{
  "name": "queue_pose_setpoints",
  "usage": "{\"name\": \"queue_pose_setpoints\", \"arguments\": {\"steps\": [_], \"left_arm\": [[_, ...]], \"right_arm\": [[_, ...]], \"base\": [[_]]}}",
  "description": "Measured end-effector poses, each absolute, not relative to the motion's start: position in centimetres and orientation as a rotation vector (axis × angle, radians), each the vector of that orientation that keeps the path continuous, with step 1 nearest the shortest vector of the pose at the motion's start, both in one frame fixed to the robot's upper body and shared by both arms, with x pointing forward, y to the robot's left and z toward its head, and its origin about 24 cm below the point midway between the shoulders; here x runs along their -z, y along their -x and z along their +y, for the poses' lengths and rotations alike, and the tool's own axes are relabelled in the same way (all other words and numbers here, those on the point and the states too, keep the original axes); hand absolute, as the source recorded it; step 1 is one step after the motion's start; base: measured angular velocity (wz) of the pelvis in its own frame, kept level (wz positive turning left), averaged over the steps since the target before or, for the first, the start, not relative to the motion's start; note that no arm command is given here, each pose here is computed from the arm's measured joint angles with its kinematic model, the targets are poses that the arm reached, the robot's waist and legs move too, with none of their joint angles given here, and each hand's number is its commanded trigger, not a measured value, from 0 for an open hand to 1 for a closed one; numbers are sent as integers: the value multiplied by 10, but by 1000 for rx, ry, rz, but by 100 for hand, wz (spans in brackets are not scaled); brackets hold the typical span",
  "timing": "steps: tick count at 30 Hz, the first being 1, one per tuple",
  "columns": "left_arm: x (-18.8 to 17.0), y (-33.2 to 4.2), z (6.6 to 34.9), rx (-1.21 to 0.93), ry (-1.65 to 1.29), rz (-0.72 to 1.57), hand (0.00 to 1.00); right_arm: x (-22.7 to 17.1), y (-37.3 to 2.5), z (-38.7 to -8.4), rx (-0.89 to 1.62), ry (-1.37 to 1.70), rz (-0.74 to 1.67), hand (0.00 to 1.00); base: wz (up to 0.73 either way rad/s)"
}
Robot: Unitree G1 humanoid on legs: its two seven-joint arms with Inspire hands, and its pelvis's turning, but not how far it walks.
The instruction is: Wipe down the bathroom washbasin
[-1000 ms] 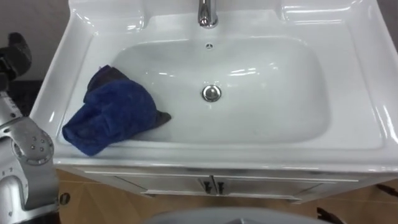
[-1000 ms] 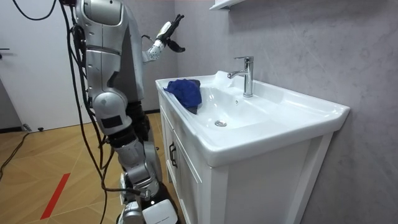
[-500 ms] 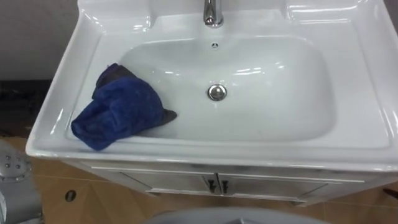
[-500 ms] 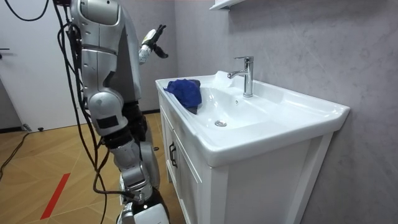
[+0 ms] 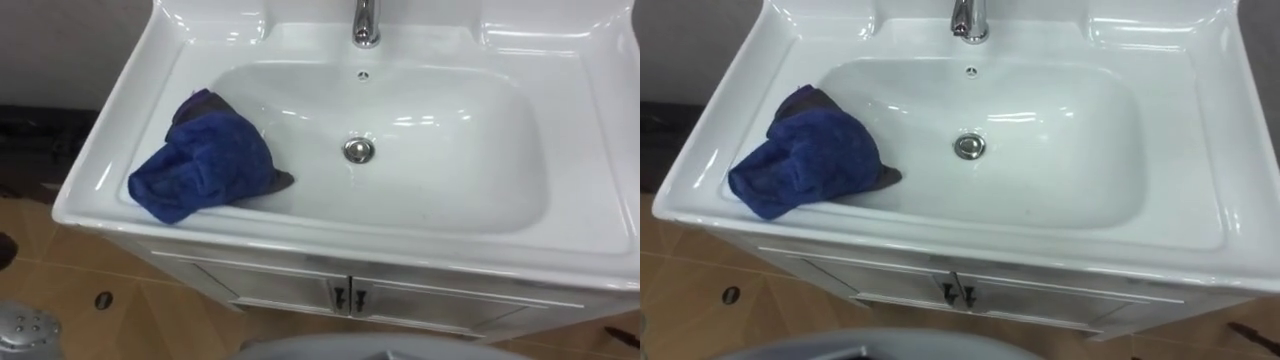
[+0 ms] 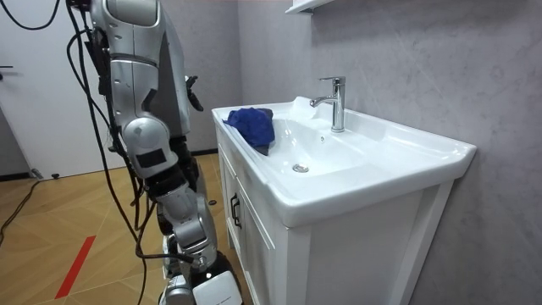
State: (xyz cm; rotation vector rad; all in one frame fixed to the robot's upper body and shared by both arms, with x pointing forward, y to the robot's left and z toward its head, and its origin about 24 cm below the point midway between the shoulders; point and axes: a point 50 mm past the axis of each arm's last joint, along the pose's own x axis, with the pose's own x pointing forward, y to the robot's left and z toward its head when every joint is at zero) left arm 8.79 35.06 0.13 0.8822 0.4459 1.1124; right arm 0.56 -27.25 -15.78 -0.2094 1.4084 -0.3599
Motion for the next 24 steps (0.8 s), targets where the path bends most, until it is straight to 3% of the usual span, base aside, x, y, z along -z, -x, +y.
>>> {"name": "queue_pose_setpoints", "arguments": {"steps": [13,24], "left_arm": [[84,-25,319,-1044,-667,876,0],[108,3,303,-948,-631,1053,0]], "right_arm": [[156,-22,-272,347,219,1350,0],[156,-26,-271,332,211,1337,0]], "base": [[0],[0]]}}
